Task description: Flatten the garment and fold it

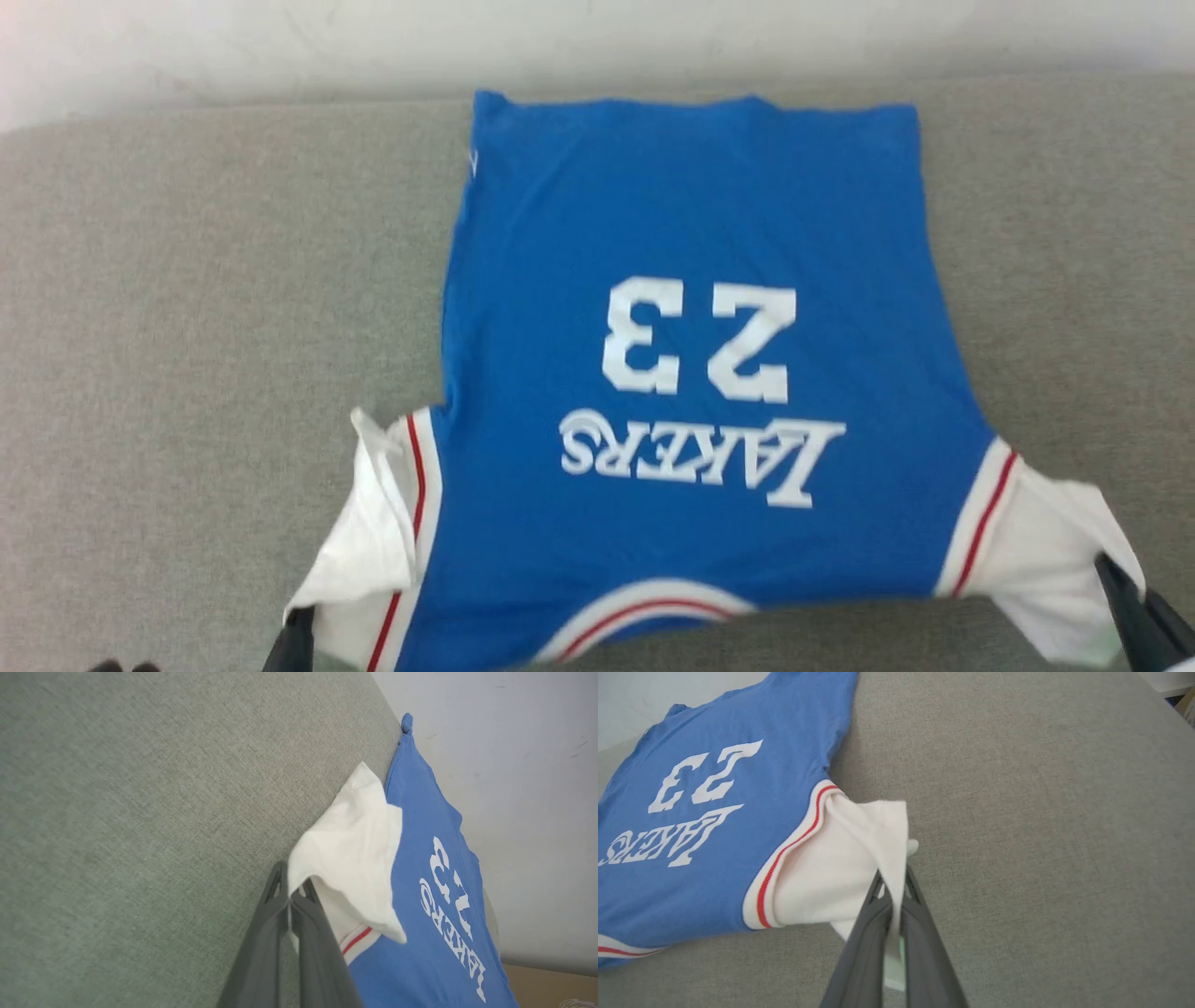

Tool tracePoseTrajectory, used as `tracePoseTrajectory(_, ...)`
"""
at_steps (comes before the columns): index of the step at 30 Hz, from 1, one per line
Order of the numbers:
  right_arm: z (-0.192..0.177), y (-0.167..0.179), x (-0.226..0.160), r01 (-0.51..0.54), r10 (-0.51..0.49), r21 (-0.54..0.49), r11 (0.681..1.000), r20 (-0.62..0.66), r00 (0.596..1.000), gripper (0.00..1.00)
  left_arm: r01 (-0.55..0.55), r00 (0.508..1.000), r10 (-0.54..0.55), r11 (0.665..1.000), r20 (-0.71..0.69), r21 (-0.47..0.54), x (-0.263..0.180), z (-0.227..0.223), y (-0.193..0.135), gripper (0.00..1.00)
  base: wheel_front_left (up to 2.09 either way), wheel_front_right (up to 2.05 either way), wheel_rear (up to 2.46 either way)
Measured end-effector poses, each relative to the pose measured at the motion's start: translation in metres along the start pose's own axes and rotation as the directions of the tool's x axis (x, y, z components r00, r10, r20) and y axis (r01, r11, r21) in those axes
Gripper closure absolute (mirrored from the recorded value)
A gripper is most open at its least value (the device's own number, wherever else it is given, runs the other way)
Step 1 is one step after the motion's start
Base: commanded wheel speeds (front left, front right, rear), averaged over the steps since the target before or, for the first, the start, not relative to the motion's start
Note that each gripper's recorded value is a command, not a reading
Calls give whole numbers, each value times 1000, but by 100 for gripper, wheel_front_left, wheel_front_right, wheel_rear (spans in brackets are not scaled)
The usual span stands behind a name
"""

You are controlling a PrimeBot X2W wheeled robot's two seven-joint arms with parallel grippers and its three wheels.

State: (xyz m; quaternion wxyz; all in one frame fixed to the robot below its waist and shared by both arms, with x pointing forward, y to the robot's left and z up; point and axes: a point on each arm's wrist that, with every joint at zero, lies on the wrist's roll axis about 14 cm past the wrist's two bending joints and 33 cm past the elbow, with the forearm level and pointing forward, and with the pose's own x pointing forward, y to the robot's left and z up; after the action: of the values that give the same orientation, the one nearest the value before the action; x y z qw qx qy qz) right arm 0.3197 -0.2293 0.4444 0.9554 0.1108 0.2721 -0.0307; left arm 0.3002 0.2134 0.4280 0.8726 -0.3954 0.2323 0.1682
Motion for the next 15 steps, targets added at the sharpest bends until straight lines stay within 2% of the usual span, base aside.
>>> tracePoseTrajectory(8, -18, -17, -30, 37, -34, 46, 998, -46, 998, 100, 7, 999, -7, 1000, -33, 25, -28, -1, 7, 100, 0, 0, 0)
tracePoseTrajectory(15, -25, -17, -43, 31, -27, 60, 998, -67, 997, 100, 39, 999, -37, 998, -39, 43, -43, 2, 0, 100, 0, 0, 0)
